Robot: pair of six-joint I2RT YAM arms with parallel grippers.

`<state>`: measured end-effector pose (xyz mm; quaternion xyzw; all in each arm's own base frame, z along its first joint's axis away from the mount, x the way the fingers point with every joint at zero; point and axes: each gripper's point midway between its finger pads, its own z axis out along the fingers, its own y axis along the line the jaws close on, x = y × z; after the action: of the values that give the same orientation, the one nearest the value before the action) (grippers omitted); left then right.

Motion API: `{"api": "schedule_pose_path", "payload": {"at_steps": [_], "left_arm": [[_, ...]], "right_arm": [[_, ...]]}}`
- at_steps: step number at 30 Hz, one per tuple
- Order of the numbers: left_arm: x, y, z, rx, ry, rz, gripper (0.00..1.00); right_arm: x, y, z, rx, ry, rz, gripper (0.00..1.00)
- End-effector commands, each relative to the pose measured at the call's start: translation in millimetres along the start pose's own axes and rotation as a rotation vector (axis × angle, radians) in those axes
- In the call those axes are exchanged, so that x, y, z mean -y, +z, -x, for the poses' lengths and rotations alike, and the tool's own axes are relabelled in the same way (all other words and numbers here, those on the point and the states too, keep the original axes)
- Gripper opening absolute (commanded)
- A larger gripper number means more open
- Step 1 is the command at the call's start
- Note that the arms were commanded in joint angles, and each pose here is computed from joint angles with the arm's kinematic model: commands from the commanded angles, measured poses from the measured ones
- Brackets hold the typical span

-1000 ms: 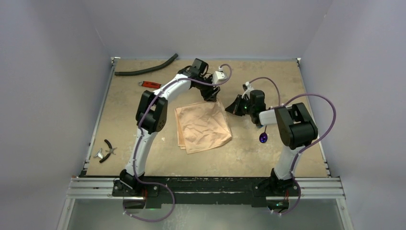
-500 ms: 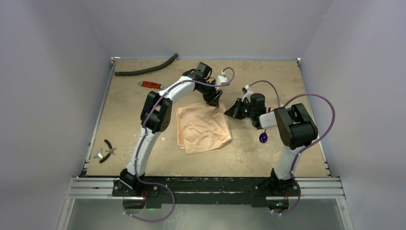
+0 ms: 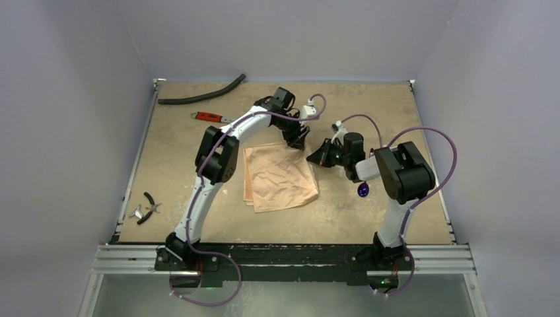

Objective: Fold the napkin into a case and place the utensils inside
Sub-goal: Smooth out the lower triangle-folded napkin at the center of the board.

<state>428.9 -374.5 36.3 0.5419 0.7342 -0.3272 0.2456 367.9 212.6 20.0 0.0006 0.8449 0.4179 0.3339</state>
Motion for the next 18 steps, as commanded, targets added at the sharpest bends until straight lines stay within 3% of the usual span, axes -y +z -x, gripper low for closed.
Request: {"api": "schedule_pose_path", "payload": {"at_steps": [1,18], "left_arm": [[7,-16,40,0.085,0.04,-0.009,0.53],[7,-2,24,0.038,0.021,-0.021,0.47]], "right_arm": [[11,0,-21,-0.041,0.022,-0.021,0.0],[9,-3,-19,-0.038,0.005,-0.027,0.0]]}}
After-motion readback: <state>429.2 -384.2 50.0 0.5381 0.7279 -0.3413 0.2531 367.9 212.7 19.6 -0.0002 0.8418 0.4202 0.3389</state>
